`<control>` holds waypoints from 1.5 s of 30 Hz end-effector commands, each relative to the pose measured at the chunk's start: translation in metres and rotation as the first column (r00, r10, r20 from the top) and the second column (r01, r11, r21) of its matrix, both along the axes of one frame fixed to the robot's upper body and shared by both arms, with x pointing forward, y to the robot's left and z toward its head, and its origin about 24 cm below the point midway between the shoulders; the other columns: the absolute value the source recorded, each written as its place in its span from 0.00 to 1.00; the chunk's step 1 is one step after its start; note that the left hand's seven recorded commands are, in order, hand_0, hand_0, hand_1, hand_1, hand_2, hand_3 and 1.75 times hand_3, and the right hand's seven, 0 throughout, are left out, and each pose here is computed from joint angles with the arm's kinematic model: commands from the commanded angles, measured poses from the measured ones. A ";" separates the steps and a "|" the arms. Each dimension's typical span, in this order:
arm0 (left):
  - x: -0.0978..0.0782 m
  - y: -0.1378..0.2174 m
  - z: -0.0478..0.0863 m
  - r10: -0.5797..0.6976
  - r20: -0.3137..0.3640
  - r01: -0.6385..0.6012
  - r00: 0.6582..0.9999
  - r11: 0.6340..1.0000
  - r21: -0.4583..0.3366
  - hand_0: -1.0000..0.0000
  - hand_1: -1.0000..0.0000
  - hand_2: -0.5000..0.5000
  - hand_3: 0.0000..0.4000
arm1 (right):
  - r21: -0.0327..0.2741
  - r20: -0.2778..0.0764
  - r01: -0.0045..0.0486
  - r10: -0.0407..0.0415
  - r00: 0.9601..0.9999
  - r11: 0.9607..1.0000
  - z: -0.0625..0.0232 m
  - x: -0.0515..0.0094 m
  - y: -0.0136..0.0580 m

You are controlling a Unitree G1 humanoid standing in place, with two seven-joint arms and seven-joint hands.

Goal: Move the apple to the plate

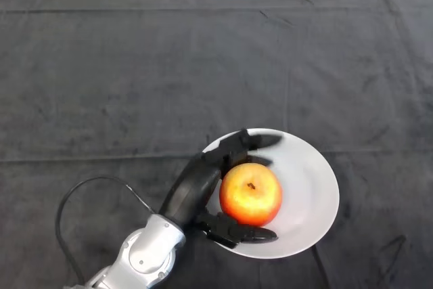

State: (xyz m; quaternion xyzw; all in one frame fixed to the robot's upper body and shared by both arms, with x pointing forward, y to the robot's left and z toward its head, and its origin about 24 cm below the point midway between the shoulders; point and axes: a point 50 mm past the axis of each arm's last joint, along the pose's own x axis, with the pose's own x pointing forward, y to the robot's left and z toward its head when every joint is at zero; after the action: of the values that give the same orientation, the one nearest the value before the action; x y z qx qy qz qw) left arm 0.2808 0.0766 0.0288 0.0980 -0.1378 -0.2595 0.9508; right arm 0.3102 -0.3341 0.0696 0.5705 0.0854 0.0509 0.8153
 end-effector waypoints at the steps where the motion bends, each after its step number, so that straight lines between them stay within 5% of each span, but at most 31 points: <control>1: 0.009 0.014 0.004 0.026 0.021 -0.026 0.999 0.999 0.038 1.00 1.00 0.50 0.00 | -0.001 0.040 0.026 -0.026 0.999 1.000 0.0101 0.0012 -0.0065; 24: 0.020 0.109 0.025 0.254 0.089 -0.253 0.963 0.967 -0.027 1.00 1.00 0.50 0.00 | -0.001 0.041 0.026 -0.026 0.999 1.000 0.0101 0.0012 -0.0065; 45: 0.006 0.216 0.035 0.551 0.087 -0.544 0.830 0.834 -0.096 1.00 1.00 0.50 0.00 | 0.000 0.041 0.026 -0.026 0.999 1.000 0.0102 0.0011 -0.0066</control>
State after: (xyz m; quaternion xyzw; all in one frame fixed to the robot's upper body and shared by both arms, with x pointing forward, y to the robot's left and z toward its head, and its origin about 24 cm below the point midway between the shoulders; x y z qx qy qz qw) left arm 0.2992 0.2723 0.0671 0.0975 -0.1761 0.0131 0.9794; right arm 0.3102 -0.3341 0.0696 0.5705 0.0855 0.0509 0.8152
